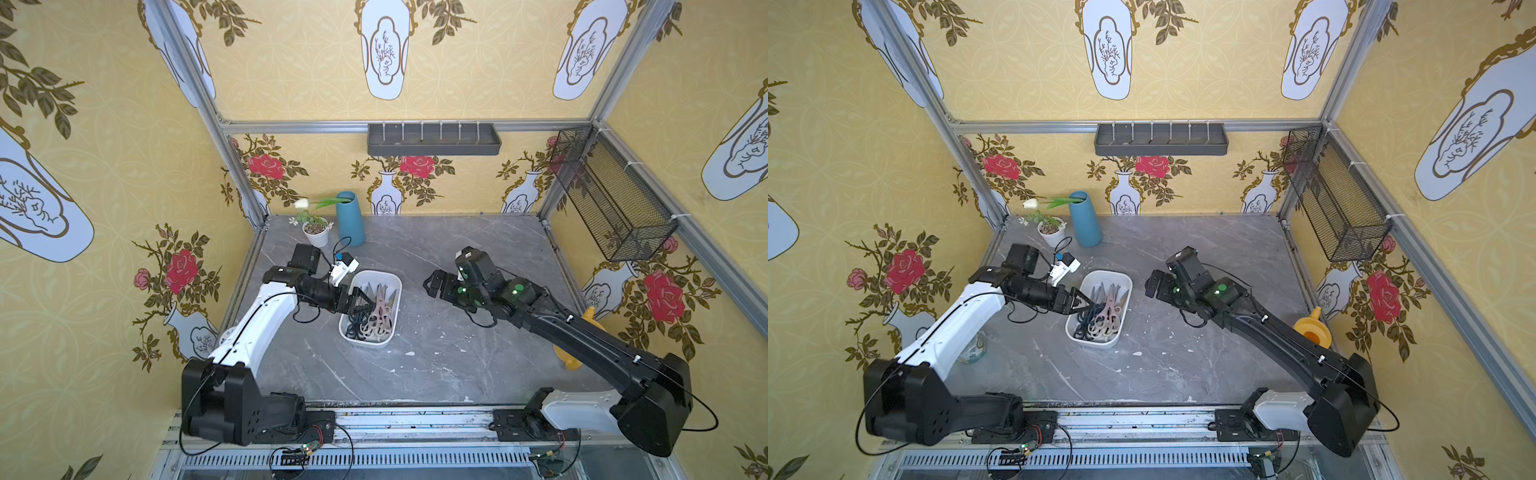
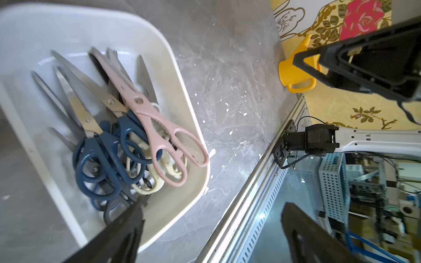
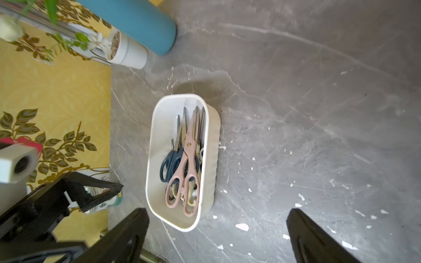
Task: Put the scissors into the storage box
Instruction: Place the scissors in the storage box, then reset both arms
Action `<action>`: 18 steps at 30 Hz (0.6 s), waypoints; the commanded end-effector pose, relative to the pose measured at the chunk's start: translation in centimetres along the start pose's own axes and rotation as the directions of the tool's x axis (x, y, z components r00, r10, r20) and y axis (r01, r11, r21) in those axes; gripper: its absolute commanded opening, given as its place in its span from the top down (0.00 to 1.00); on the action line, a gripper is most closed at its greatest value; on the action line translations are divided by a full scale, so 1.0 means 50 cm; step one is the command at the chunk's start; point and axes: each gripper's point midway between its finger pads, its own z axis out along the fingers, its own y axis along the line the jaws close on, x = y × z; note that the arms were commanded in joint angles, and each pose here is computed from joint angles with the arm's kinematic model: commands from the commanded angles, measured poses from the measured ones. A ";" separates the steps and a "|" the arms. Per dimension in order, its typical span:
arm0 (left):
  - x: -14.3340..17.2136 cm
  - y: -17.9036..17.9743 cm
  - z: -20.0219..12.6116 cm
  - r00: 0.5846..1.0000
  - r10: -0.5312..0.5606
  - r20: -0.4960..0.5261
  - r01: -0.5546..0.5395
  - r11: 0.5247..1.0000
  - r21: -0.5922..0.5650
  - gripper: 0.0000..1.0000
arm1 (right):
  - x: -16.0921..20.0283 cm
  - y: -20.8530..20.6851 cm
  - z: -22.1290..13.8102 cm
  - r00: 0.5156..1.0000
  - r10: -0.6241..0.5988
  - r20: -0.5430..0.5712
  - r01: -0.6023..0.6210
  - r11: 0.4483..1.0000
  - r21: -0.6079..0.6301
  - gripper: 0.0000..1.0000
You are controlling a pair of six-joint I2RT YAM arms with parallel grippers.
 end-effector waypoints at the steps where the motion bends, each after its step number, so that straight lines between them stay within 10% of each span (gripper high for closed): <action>1: -0.018 0.023 -0.060 0.994 0.032 0.103 -0.012 0.983 -0.184 0.00 | -0.066 -0.039 -0.052 0.981 -0.036 0.193 0.014 0.993 0.115 0.03; 6: -0.034 0.089 -0.146 0.960 0.108 0.257 0.025 0.885 -0.464 0.00 | -0.113 -0.069 -0.120 0.915 -0.101 0.390 0.053 0.990 0.131 0.03; 18: 0.030 0.200 -0.209 0.922 0.088 0.376 0.174 0.774 -0.609 0.00 | -0.094 -0.255 -0.196 0.806 -0.009 0.591 -0.195 0.940 0.281 0.03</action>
